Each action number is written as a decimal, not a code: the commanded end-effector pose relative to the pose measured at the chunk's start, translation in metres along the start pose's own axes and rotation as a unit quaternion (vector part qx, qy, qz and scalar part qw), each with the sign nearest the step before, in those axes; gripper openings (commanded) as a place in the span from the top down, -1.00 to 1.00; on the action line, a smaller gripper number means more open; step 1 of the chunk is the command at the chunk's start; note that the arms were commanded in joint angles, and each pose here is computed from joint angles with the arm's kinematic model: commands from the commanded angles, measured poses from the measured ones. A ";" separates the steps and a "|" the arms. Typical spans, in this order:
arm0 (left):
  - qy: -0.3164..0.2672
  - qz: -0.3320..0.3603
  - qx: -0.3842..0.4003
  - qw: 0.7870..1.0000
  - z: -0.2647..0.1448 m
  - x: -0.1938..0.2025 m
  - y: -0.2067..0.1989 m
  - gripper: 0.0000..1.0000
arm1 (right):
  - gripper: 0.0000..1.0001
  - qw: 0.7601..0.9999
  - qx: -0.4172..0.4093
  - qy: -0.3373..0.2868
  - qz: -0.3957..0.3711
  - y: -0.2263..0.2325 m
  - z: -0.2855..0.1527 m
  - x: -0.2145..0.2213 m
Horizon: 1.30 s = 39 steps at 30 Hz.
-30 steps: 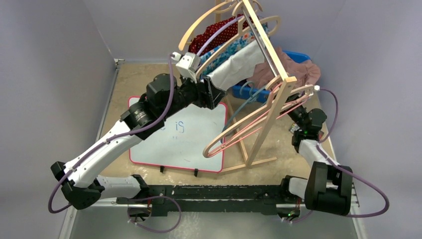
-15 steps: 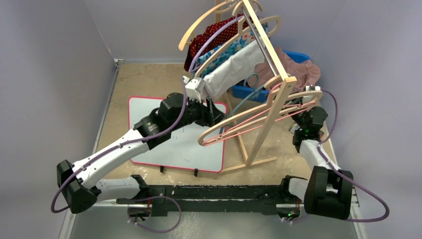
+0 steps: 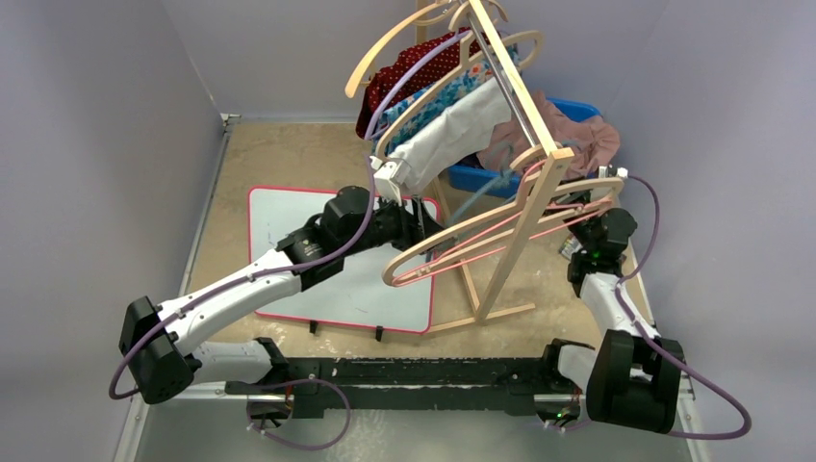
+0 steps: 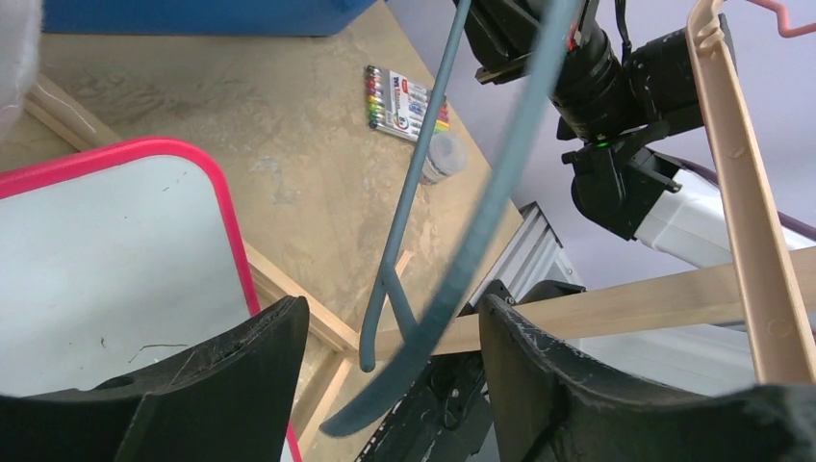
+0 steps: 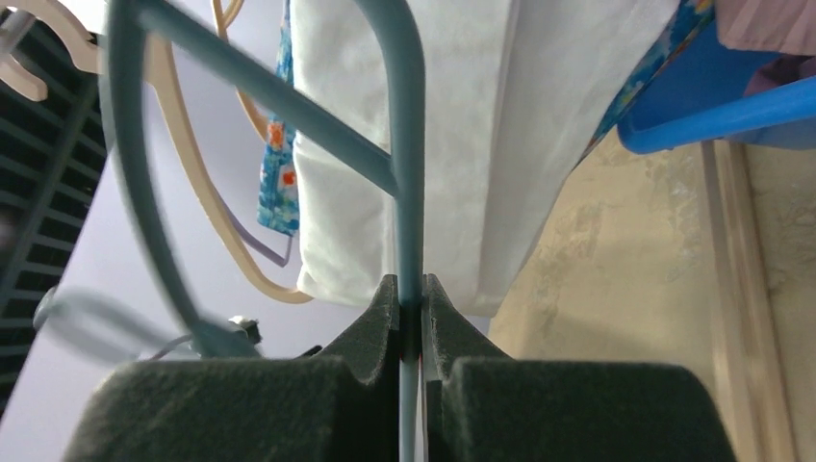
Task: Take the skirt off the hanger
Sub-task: Place the hanger at the clothesline.
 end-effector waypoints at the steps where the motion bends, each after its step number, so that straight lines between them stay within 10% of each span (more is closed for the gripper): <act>1: -0.016 0.005 0.031 0.999 -0.001 -0.006 -0.014 -0.35 | 1.00 0.999 -0.037 -0.009 -0.008 0.029 0.000 -0.003; 7: -0.030 0.012 0.030 0.999 -0.011 -0.005 -0.013 -0.44 | 1.00 0.999 -0.040 -0.009 -0.008 0.030 0.000 -0.004; 28: -0.032 0.082 0.000 0.996 0.002 -0.043 -0.028 1.00 | 0.97 0.997 -0.032 -0.010 -0.074 0.038 -0.008 0.002; 39: -0.042 0.171 -0.059 0.983 -0.038 -0.087 -0.043 1.00 | -0.76 0.937 0.131 -0.017 -0.322 0.010 -0.031 -0.010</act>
Point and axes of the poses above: each gripper's point midway between its finger pads, its own z axis out along the fingers, its own y axis along the line the jaws close on, x = y × z, the point moved 4 cm from there along -z, back along the fingers, and after that the axes turned 2 degrees about -z, right-handed, at the moved point
